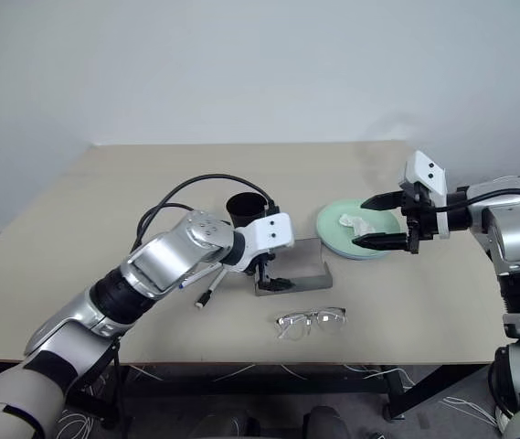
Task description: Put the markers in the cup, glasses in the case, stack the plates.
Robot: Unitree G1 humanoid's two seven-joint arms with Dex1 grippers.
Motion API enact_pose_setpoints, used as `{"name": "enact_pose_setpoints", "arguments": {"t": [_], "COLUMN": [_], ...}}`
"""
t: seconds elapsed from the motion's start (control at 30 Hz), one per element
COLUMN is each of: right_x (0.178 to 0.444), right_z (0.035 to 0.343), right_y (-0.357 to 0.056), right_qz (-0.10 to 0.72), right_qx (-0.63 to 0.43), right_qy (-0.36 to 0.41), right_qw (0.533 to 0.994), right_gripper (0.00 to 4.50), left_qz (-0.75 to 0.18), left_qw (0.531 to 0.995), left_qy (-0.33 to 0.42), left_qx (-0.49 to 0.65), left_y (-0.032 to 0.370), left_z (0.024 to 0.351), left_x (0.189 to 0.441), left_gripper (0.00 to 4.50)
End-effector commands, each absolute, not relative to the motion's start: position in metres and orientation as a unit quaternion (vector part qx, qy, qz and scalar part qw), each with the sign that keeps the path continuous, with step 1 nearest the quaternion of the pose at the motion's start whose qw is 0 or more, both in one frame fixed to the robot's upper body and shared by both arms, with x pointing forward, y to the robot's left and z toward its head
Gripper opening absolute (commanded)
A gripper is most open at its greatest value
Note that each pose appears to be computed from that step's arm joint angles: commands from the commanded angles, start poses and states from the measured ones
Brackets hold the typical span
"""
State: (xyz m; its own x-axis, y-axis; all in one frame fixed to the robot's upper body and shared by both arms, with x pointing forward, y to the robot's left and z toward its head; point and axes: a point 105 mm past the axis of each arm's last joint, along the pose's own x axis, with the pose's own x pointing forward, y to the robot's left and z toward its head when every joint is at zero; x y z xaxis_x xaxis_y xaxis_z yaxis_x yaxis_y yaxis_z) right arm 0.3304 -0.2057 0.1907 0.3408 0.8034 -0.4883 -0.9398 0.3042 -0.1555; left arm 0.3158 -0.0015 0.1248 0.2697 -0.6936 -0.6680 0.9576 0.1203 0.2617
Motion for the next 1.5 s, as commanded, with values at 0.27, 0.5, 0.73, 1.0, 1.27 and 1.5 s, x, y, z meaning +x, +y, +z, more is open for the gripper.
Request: {"name": "enact_pose_setpoints", "arguments": {"t": [0.27,0.5,0.73,1.0,1.27,1.5], "right_x": [0.293,0.297,0.300,0.301,0.301,0.303], "right_z": [0.201,0.200,0.199,0.197,0.196,0.198], "right_y": [-0.214,-0.218,-0.216,-0.215,-0.215,-0.214], "right_qz": [0.609,0.590,0.584,0.581,0.577,0.572], "right_qx": [-0.257,-0.268,-0.270,-0.268,-0.269,-0.271], "right_qy": [0.143,0.134,0.129,0.127,0.127,0.124], "right_qw": [0.737,0.750,0.754,0.758,0.761,0.764], "right_gripper": [4.48,4.48,4.48,4.50,4.50,4.50], "left_qz": [-0.610,-0.619,-0.621,-0.621,-0.619,-0.618], "left_qw": [0.679,0.658,0.637,0.624,0.620,0.618], "left_qy": [0.242,0.266,0.278,0.289,0.299,0.305], "left_qx": [0.328,0.337,0.362,0.376,0.378,0.378], "left_y": [-0.034,-0.045,-0.052,-0.054,-0.054,-0.053], "left_z": [0.122,0.112,0.101,0.085,0.073,0.069], "left_x": [0.303,0.297,0.292,0.288,0.287,0.288], "left_gripper": [4.50,4.50,4.50,4.32,1.75,0.71]}}
